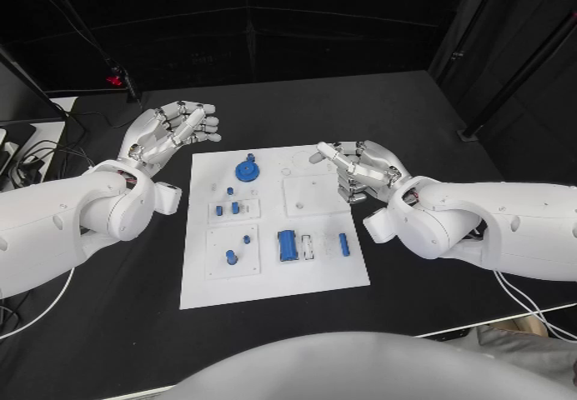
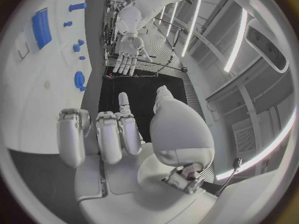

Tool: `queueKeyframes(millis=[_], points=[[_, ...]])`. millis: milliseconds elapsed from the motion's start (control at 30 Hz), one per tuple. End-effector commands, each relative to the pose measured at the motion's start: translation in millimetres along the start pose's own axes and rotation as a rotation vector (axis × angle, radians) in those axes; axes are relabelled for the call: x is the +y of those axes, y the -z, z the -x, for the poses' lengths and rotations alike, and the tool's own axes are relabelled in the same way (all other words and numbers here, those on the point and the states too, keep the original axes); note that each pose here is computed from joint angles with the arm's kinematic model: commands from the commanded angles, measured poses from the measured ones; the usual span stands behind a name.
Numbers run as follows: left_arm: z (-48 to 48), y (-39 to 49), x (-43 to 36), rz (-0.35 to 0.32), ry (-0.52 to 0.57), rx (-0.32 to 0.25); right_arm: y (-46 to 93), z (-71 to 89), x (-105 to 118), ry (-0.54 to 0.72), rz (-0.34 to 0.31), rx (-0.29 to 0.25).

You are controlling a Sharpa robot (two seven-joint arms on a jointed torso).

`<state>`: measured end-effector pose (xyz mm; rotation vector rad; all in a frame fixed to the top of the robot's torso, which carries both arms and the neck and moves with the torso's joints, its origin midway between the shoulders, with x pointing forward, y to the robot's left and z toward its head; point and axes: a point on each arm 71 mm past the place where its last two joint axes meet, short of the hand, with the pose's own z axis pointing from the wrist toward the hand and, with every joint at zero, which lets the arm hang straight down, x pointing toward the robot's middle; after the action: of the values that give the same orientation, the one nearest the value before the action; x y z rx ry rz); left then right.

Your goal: Assemble the parts on the task board

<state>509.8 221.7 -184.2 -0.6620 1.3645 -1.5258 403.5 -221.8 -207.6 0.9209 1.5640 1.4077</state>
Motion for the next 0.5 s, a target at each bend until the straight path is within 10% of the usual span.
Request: queueKeyframes(millis=[33,500], points=[[0.7,0.3,-1.5,-0.011,0.009,0.003,6.6,7.3,-3.0,0.233,-0.071,-0.027],[1.5,0.6,-0.6,-0.001,0.01,0.004,38.4,19.1,-12.5,0.733,-0.373,-0.008]])
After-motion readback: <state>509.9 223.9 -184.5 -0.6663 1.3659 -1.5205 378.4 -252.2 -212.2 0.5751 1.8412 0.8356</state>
